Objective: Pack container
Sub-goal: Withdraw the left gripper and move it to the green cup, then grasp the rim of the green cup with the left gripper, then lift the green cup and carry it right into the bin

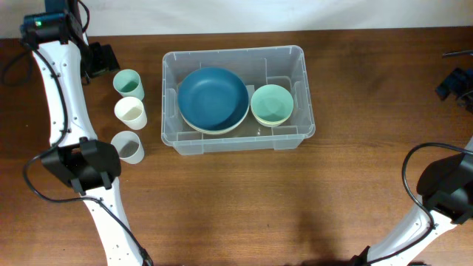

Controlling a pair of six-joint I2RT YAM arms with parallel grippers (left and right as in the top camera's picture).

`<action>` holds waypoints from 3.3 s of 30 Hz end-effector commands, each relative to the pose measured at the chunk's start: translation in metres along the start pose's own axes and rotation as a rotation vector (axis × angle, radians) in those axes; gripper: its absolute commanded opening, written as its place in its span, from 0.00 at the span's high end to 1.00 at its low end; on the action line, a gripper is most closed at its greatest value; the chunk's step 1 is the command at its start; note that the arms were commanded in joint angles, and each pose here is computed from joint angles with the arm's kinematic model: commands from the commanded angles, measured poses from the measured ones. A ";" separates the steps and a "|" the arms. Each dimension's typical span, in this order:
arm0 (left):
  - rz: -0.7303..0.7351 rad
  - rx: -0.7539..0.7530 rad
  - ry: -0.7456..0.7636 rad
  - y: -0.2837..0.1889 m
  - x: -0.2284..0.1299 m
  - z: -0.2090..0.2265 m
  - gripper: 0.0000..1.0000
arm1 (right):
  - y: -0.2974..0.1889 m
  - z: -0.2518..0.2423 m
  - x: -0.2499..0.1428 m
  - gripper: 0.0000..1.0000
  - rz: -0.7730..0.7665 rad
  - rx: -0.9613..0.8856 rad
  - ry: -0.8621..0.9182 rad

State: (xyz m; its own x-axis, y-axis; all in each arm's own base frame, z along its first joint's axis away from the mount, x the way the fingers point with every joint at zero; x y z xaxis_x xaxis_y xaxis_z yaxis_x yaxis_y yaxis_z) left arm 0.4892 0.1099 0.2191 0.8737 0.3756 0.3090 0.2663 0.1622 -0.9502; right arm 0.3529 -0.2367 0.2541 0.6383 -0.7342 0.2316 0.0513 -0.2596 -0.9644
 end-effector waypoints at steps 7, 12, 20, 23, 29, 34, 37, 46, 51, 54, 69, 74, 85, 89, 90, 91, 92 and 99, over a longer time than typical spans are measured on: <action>0.010 -0.026 -0.002 0.039 0.003 -0.010 0.01 | -0.002 -0.001 0.000 0.01 -0.009 -0.013 0.009; 0.049 -0.032 0.000 0.058 -0.005 -0.011 0.01 | -0.002 -0.001 0.000 0.02 -0.009 -0.013 0.009; 0.070 -0.028 0.002 0.081 -0.011 -0.013 0.01 | -0.002 -0.001 0.000 0.01 -0.009 -0.013 0.009; 0.068 -0.028 0.002 0.088 -0.012 -0.013 0.00 | -0.002 -0.001 0.000 0.01 -0.009 -0.013 0.009; 0.073 -0.027 0.002 0.100 -0.014 -0.014 0.01 | -0.002 -0.001 0.000 0.01 -0.009 -0.013 0.009; 0.069 -0.026 -0.004 0.110 -0.015 -0.012 0.01 | -0.002 -0.001 0.000 0.01 -0.009 -0.013 0.009; 0.069 -0.024 -0.011 0.111 -0.015 -0.008 0.01 | -0.002 -0.001 0.000 0.01 -0.009 -0.013 0.009; 0.063 -0.019 -0.033 0.112 -0.011 0.003 0.70 | -0.002 -0.001 0.000 0.01 -0.009 -0.013 0.009; 0.043 -0.020 -0.045 0.112 -0.007 0.008 0.98 | -0.002 -0.001 0.000 0.01 -0.009 -0.013 0.009; 0.025 -0.019 -0.066 0.111 -0.001 0.015 0.99 | -0.002 -0.001 0.000 0.01 -0.009 -0.013 0.009; -0.230 -0.073 -0.181 -0.004 0.043 0.071 0.99 | -0.002 -0.001 0.000 0.01 -0.009 -0.013 0.009; -0.299 -0.090 -0.180 -0.043 0.044 0.071 0.99 | -0.002 -0.001 0.000 0.01 -0.009 -0.013 0.009; -0.450 -0.388 -0.067 -0.144 0.034 0.028 0.99 | -0.002 -0.001 0.000 0.01 -0.009 -0.013 0.009; -0.463 -0.439 0.025 -0.180 0.010 -0.005 0.99 | -0.002 -0.001 0.000 0.01 -0.009 -0.013 0.009; -0.457 -0.451 0.046 -0.185 0.004 -0.015 0.99 | -0.002 -0.001 0.000 0.01 -0.009 -0.013 0.009; -0.449 -0.464 0.083 -0.190 -0.003 -0.027 0.99 | -0.002 -0.001 0.000 0.01 -0.009 -0.013 0.009; -0.436 -0.478 0.113 -0.194 -0.010 -0.040 0.99 | -0.002 -0.001 0.000 0.01 -0.009 -0.013 0.009; -0.284 -0.556 0.308 -0.195 -0.066 -0.128 0.99 | -0.002 -0.001 0.000 0.01 -0.009 -0.013 0.009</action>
State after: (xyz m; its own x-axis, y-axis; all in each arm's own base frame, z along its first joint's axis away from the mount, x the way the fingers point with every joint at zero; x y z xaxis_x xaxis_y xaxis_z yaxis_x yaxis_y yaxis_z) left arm 0.4369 -0.0356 0.3805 0.7742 0.1631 0.6116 0.6318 -0.2574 -0.7311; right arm 0.3529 -0.2367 0.2541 0.6380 -0.7344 0.2316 0.0513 -0.2596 -0.9644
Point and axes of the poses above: each gripper's point midway between its finger pads, its own y axis out along the fingers, its own z axis along the line the jaws close on, x = y × z, the point moved 5 cm from there along -y, back along the fingers
